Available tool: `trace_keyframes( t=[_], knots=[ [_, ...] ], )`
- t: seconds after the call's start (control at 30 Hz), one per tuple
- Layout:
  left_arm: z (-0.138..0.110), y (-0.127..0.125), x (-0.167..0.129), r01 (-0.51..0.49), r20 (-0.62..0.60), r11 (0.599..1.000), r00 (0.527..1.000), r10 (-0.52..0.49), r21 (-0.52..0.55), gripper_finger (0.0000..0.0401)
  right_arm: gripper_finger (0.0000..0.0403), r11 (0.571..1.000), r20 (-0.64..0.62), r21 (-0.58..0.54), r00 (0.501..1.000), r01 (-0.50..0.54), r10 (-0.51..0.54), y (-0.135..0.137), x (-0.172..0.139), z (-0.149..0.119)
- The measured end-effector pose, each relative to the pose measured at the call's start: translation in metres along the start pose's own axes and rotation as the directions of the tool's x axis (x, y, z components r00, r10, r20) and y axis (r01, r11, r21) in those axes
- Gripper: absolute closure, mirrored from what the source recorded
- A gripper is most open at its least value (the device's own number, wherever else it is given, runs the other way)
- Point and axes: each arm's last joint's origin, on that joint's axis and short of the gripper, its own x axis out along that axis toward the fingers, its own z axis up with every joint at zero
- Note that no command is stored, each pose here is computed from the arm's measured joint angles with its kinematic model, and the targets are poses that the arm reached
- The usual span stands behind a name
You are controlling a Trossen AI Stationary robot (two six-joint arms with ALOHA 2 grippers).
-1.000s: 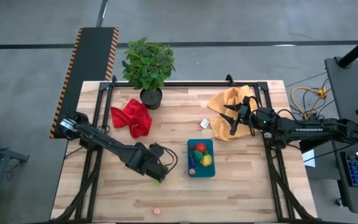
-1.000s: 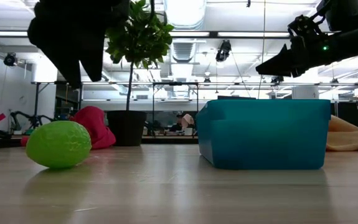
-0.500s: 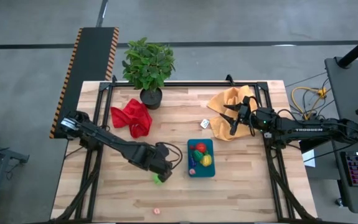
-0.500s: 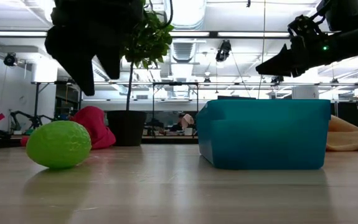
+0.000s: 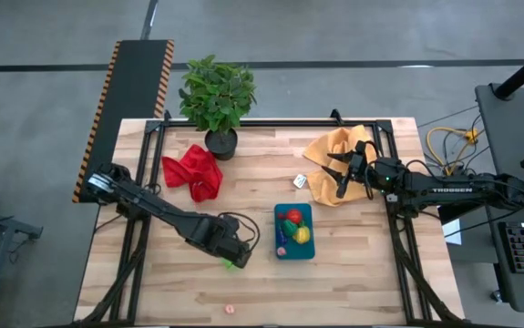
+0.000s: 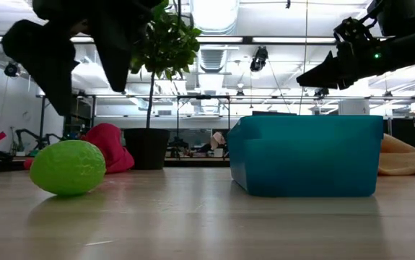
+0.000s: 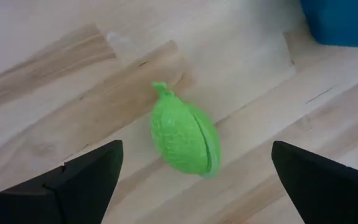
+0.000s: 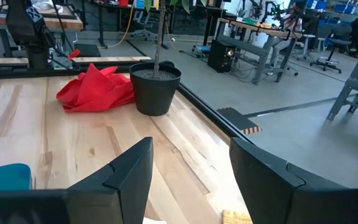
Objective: Pick and placing Produce into tupperware
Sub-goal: Put the green melon into the blue bin
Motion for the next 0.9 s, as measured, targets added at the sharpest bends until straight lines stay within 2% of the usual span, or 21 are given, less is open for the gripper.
trace_keyframes(
  t=[0.3, 0.47, 0.53, 0.63, 0.77, 0.9],
  knots=[
    [-0.006, 0.005, 0.006, -0.022, 0.032, 0.999, 0.999, 0.023, -0.031, 0.0006, 0.0197, 1.0, 0.0, 0.0, 1.0, 0.0, 0.0, 0.0, 0.0, 0.0],
    [-0.011, 0.013, 0.016, -0.065, 0.026, 0.998, 0.997, 0.066, -0.015, 0.0006, 0.0197, 1.0, 0.0, 0.0, 1.0, 0.0, 0.0, 0.0, 0.0, 0.0],
    [-0.012, 0.018, 0.021, -0.083, 0.016, 0.996, 0.996, 0.084, -0.039, 0.0006, 0.0197, 1.0, 0.0, 0.0, 1.0, 0.0, 0.0, 0.0, 0.0, 0.0],
    [-0.014, 0.017, 0.027, -0.04, -0.031, 0.995, 0.999, 0.037, -0.087, 0.0006, 0.0197, 1.0, 0.0, 0.0, 1.0, 0.0, 0.0, 0.0, 0.0, 0.0],
    [-0.014, 0.007, 0.028, 0.072, -0.031, 0.992, 0.997, -0.075, -0.105, 0.0006, 0.0197, 1.0, -0.001, -0.03, 1.0, 0.0, 0.0, 0.0, 0.0, 0.0],
    [-0.014, 0.005, 0.031, 0.085, -0.017, 0.99, 0.996, -0.087, -0.111, 0.0006, 0.0197, 0.999, -0.001, -0.033, 1.0, 0.0, 0.0, 0.0, 0.0, 0.0]
  ],
)
